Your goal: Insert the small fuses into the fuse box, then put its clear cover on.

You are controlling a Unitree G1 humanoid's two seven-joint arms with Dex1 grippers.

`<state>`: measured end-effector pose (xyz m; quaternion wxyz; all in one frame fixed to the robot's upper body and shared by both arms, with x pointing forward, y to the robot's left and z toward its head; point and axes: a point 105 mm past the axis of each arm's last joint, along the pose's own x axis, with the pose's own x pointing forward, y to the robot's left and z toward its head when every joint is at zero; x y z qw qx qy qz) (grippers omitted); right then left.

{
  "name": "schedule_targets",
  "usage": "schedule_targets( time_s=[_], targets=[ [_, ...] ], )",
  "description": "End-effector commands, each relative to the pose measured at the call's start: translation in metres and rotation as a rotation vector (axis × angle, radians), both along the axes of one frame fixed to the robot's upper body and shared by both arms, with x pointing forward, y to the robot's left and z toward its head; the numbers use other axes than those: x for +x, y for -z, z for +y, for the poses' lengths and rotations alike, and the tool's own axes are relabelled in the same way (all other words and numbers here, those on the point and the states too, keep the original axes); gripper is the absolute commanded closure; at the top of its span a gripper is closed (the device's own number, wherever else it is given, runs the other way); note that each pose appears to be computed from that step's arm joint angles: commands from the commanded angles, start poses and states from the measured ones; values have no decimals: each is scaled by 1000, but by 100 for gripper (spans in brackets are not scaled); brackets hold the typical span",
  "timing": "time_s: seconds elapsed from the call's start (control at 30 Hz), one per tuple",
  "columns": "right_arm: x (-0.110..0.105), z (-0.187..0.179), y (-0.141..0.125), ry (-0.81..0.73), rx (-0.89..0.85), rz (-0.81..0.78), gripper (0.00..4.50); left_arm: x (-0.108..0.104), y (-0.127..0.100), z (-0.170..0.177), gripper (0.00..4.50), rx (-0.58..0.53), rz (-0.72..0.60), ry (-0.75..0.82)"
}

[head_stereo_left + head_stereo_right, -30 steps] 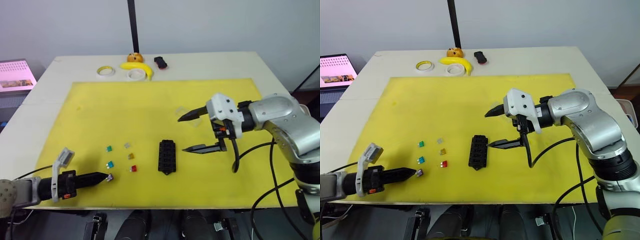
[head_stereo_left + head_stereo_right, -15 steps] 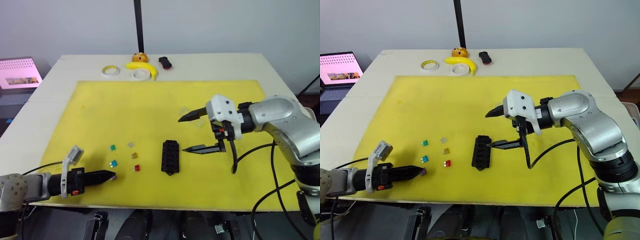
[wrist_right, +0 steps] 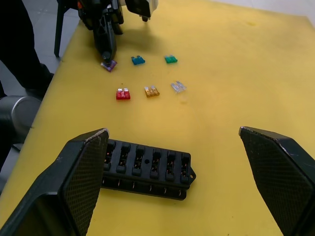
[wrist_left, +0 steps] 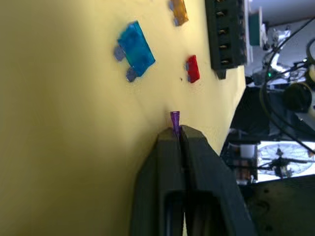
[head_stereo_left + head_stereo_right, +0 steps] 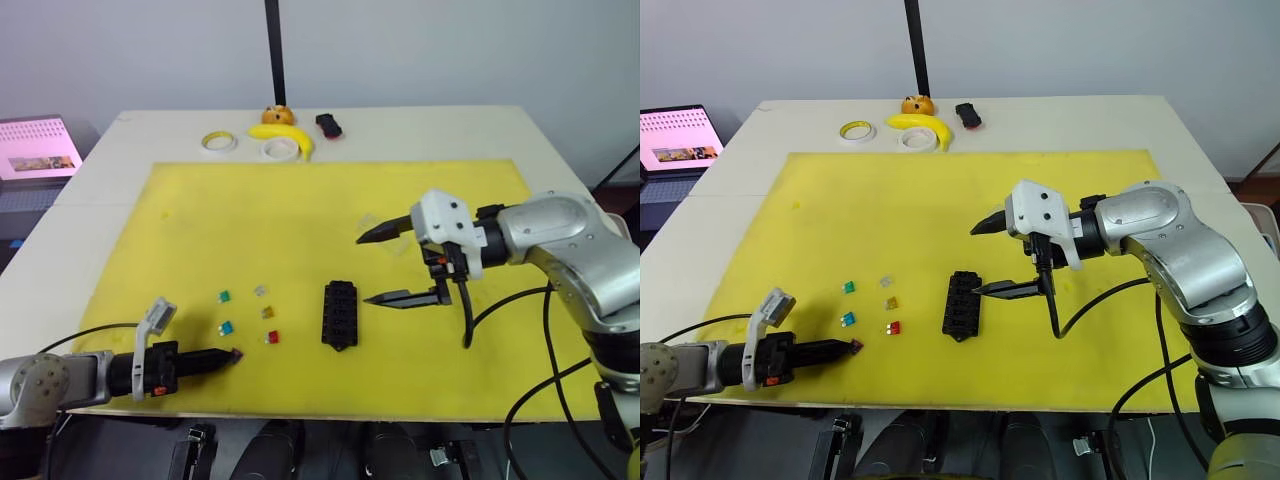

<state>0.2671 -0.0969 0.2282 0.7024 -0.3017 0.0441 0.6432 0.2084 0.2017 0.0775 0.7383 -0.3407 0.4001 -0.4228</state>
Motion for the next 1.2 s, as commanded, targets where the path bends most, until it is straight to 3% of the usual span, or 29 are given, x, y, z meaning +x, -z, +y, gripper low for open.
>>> schedule_targets(
  time_s=[0.03,0.17,0.27,0.4,0.57,0.7,0.83,0.97,1.2],
  targets=[
    [-3,1,-8,-10,-8,-44,0,-5,8,-1,447,3,36,7],
    [-3,1,-8,-10,-7,-39,0,-2,-7,-1,447,-12,-23,7],
    [-6,1,-8,-1,23,-8,0,2,-36,-5,447,-38,-135,27],
    [-12,4,-13,41,186,179,0,5,-96,-22,447,-17,-428,141],
    [-2,23,-31,88,363,356,0,18,-143,-50,447,58,-741,297],
    [-2,39,-42,52,398,440,0,31,-157,-73,447,75,-897,398],
    [-8,46,-46,5,393,473,0,41,-164,-83,447,58,-948,425],
    [-15,52,-41,-20,357,475,131,49,-166,-84,450,54,-989,427],
    [-10,56,-35,11,354,491,131,52,-175,-89,450,17,-1030,422]
  ],
)
